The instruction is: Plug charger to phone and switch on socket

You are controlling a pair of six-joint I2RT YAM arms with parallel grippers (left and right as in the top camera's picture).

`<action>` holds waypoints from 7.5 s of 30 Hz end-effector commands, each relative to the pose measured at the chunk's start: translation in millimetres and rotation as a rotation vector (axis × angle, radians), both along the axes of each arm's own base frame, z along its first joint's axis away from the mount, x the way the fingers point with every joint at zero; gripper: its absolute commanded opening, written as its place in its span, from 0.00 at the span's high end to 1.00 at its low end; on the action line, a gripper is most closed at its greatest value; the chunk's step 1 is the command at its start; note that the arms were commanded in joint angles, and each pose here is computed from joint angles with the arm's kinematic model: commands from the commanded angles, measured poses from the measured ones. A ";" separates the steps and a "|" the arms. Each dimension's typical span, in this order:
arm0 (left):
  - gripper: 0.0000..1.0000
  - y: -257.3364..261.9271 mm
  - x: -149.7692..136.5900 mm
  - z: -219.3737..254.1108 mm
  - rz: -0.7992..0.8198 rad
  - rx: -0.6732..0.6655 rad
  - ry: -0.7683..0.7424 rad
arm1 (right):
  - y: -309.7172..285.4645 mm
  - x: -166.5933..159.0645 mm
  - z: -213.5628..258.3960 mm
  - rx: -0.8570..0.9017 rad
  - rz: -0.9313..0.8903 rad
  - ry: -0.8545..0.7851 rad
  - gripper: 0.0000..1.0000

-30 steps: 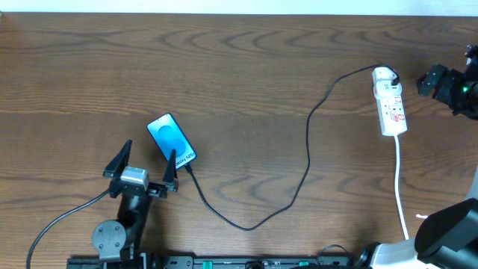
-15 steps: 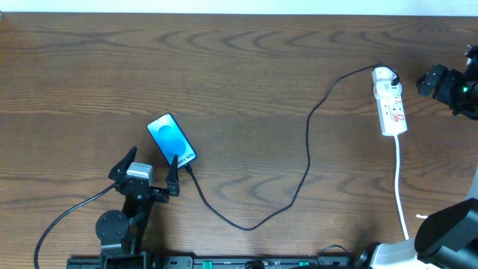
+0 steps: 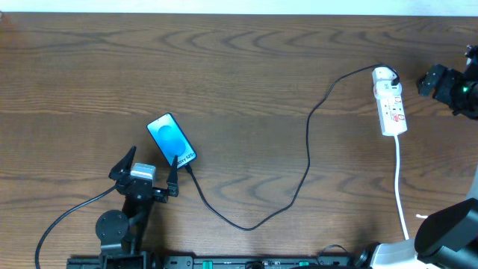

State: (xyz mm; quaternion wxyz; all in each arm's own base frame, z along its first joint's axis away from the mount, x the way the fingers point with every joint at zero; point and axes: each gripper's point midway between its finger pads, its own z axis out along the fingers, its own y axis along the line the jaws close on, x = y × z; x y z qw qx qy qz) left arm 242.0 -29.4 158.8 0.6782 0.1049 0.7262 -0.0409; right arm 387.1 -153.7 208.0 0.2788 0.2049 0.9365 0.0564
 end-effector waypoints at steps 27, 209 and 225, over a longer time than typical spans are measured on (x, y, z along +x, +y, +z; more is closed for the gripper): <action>0.05 40.5 1.6 -21.5 0.249 -0.083 0.082 | 0.5 0.6 0.8 0.004 -0.007 -0.001 0.01; 0.05 46.8 1.3 -22.3 0.291 -0.127 0.087 | 170.5 -142.3 -47.2 -0.313 0.348 -0.947 0.01; 0.05 46.8 1.3 -22.3 0.291 -0.127 0.087 | 157.5 -141.0 -49.6 -0.320 0.253 -0.921 0.01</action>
